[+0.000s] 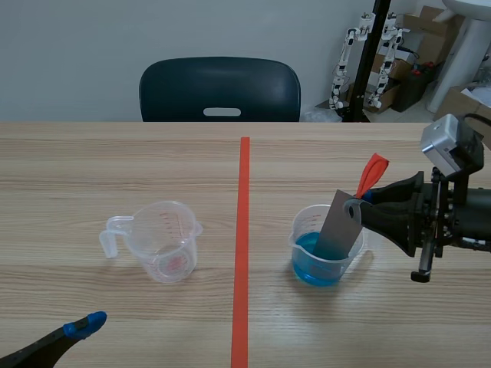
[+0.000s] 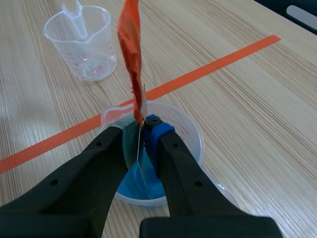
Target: Do the redox reaction experiment. raise the plate out of the solution
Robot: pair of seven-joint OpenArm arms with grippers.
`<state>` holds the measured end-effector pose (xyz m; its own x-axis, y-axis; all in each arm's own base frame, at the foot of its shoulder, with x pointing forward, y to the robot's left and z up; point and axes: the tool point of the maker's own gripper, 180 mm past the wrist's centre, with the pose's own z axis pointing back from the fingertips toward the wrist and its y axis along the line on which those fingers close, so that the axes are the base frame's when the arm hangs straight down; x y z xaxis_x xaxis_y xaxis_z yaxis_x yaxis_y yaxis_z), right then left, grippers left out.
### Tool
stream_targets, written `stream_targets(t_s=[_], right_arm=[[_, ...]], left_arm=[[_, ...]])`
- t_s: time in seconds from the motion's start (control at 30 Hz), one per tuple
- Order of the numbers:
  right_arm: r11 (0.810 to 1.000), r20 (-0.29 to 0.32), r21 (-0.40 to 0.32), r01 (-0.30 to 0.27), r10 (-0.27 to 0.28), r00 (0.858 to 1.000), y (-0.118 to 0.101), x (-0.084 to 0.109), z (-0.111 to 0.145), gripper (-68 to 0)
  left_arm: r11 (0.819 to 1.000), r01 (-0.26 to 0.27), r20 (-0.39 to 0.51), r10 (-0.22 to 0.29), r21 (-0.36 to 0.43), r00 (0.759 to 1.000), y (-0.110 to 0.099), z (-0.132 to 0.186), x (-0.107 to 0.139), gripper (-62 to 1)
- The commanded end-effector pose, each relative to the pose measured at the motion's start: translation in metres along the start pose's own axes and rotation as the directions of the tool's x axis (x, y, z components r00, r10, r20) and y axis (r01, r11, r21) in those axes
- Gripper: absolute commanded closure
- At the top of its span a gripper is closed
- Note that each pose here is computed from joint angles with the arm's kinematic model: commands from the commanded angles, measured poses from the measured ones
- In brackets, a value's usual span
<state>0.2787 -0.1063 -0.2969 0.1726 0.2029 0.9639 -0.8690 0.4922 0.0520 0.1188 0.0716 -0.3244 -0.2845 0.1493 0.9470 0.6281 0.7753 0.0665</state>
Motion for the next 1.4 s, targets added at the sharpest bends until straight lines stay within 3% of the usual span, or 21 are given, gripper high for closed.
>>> stream_targets(t_s=[0.0, 1.37], right_arm=[[1.000, 0.025, -0.020, -0.019, 0.019, 1.000, -0.0101, 0.0118, 0.0044, -0.6], [1.000, 0.019, -0.021, -0.019, 0.019, 1.000, -0.0104, 0.0110, 0.0045, -0.6]], left_arm=[[1.000, -0.005, 0.050, 0.005, 0.004, 0.999, -0.0024, 0.0001, 0.0100, -54.2], [1.000, -0.006, 0.049, 0.005, 0.005, 0.999, -0.0024, 0.0003, 0.0097, -54.2]])
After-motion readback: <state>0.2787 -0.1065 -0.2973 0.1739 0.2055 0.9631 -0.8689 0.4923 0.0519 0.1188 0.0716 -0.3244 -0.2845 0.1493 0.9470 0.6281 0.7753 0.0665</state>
